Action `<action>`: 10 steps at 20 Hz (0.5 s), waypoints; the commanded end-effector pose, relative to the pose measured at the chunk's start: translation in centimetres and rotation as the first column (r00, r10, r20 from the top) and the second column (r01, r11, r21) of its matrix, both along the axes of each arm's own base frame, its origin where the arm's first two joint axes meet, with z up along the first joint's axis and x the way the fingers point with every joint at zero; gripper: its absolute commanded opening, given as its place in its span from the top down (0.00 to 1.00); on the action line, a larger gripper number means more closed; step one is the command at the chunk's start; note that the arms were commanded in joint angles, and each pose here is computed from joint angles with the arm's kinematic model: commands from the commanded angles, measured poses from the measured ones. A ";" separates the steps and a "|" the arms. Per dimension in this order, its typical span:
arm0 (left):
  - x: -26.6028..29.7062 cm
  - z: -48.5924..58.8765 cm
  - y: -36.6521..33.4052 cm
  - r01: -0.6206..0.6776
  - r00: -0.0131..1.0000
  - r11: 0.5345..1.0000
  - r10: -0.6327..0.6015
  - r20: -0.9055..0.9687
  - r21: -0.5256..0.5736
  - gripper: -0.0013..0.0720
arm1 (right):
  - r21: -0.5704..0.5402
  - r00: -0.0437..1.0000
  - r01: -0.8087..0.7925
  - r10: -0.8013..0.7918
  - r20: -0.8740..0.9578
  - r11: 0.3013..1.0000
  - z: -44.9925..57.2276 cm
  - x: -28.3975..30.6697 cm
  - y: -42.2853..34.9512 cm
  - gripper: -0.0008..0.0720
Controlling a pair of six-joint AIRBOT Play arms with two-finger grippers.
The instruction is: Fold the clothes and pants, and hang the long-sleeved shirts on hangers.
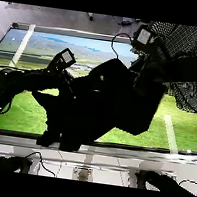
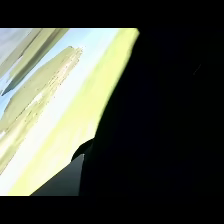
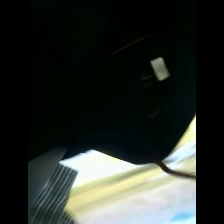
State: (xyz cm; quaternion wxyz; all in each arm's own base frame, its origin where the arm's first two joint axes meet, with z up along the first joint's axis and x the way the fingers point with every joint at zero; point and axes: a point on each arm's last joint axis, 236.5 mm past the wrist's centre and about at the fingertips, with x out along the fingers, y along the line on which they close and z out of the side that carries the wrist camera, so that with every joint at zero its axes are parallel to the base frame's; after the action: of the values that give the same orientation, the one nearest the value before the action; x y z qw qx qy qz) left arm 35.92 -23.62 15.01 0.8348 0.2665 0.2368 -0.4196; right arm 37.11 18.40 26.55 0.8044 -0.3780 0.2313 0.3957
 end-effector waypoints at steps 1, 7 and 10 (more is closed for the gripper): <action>0.2 0.0 0.1 -0.043 0.999 0.999 0.042 -0.028 -0.030 0.95 | 0.057 0.913 0.373 -0.377 0.156 0.926 5.0 1.9 -7.2 0.35; 1.0 2.1 -1.2 -0.099 0.995 0.980 0.095 -0.031 -0.171 0.95 | 0.606 0.896 0.441 -0.286 -0.340 0.662 7.8 -3.1 2.0 0.35; 0.2 2.3 -2.4 -0.066 0.998 0.983 0.063 -0.024 -0.172 0.95 | 0.644 0.784 0.612 -0.242 -0.572 0.460 1.4 0.0 5.6 0.35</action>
State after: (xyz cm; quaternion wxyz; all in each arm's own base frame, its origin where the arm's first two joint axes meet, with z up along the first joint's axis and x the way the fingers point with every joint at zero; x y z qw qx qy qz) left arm 36.50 -25.04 16.71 0.8640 0.1933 0.2252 -0.4066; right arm 35.77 20.57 30.67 0.9183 0.0009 0.2481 0.3086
